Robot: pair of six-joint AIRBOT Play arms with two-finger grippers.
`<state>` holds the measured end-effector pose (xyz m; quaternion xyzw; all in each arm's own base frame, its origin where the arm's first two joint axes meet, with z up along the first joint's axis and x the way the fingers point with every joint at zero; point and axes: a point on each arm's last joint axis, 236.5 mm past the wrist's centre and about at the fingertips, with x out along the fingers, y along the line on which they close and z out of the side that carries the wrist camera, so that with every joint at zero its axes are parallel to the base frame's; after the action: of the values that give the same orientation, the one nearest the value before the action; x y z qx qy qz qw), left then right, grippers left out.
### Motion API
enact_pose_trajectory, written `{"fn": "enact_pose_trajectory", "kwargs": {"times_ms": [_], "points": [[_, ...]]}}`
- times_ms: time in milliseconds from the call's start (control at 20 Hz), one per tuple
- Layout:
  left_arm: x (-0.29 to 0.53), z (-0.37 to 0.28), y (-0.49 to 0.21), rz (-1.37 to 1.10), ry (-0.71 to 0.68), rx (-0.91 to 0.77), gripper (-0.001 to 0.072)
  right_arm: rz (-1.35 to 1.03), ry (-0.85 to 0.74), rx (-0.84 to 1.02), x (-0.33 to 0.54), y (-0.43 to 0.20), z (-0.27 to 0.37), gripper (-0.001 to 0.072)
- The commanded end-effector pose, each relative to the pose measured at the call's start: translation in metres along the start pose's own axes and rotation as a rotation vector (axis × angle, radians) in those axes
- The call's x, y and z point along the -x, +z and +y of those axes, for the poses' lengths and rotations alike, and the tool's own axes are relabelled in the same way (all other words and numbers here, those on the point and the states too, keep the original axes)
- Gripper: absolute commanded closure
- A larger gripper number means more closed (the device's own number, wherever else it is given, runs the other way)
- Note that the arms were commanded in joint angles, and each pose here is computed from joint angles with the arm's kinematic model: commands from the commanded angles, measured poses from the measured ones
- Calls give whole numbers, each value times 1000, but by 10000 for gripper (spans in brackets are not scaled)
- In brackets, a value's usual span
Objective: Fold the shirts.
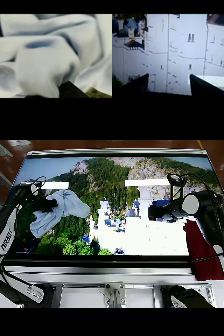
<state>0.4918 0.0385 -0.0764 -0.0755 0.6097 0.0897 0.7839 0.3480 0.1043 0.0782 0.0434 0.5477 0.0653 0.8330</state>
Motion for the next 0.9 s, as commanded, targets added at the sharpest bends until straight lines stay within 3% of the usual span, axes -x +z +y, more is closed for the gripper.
{"fn": "enact_pose_trajectory", "kwargs": {"times_ms": [0, 250, 450, 600, 850], "points": [[50, -52, 12, -99, -102, -114, 674, -65, -12, 10, 0, 15, -3, 77], [227, -180, -20, -410, -286, -403, 674, -149, -23, 29, 3, 35, -5, 77], [335, -254, -99, -520, -510, -487, 674, -104, -117, 98, 12, 23, -26, 77], [341, -303, -156, -455, -602, -555, 674, -98, -172, 139, 38, 11, -40, 77], [252, -383, -236, -276, -632, -590, 674, -76, -232, 144, 79, -17, -58, 77]]}}
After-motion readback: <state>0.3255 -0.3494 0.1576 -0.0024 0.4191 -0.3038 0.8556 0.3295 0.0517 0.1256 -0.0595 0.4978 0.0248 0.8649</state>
